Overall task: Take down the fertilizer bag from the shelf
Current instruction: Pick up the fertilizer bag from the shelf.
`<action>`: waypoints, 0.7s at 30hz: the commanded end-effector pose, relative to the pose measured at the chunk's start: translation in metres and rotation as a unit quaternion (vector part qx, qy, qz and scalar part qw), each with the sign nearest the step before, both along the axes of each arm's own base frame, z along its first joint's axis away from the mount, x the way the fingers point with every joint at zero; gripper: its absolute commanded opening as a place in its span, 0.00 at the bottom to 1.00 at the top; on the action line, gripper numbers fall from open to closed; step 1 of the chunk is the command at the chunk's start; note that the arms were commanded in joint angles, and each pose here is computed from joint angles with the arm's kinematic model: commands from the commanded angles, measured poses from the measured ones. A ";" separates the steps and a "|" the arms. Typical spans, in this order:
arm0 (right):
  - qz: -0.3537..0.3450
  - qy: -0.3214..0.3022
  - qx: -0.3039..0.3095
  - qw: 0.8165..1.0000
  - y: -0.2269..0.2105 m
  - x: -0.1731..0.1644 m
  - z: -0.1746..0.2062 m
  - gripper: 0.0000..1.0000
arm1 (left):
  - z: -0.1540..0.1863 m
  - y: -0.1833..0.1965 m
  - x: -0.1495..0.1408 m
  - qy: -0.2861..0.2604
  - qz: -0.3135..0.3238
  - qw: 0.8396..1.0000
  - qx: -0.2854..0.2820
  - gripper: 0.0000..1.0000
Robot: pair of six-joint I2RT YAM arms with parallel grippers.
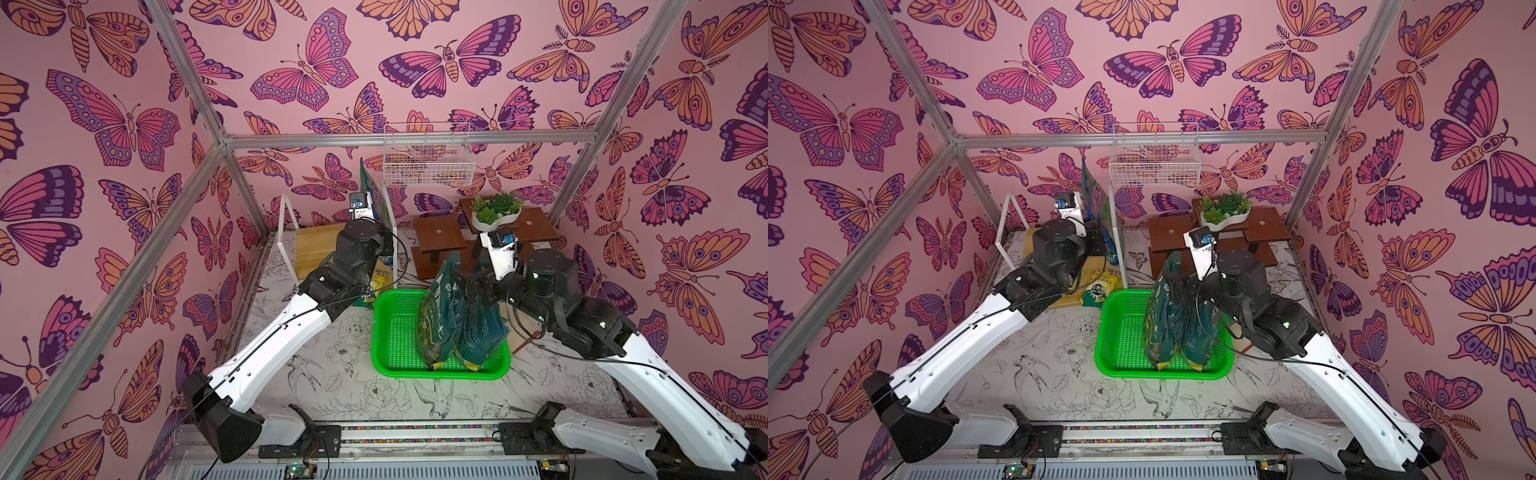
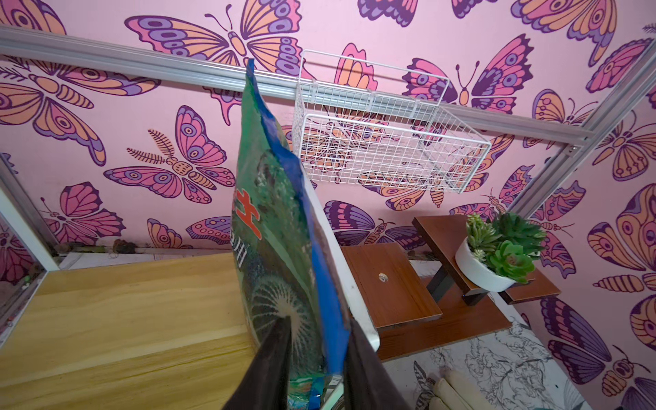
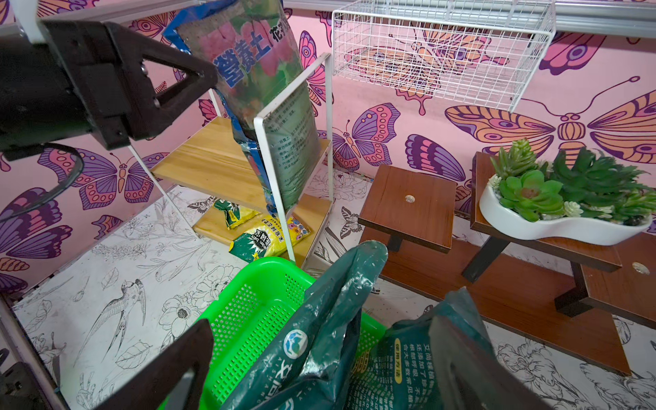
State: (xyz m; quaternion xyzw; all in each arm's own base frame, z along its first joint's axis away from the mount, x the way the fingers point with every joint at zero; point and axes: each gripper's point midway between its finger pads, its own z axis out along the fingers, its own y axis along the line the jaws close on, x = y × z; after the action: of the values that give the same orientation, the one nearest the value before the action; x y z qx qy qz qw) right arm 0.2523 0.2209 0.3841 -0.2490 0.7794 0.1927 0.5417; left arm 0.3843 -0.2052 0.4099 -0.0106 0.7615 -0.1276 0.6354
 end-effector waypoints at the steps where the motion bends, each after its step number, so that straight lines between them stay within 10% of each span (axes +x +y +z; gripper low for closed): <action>1: -0.009 -0.001 -0.010 1.000 -0.006 0.002 -0.004 0.97 | -0.008 0.001 0.006 0.002 0.009 1.000 0.006 0.13; 3: -0.010 -0.002 -0.010 1.000 -0.007 0.002 -0.004 0.97 | -0.009 0.002 0.008 0.004 0.008 1.000 0.000 0.00; 21: 0.001 0.000 -0.006 1.000 -0.001 0.006 -0.005 0.96 | 0.074 0.059 -0.020 -0.076 -0.046 0.991 -0.100 0.00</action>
State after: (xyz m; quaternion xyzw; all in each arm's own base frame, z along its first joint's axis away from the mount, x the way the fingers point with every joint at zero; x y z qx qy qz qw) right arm 0.2551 0.2174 0.3791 -0.2469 0.7830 0.1876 0.5392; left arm 0.3867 -0.1509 0.4272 -0.0412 0.7510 -0.1792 0.6342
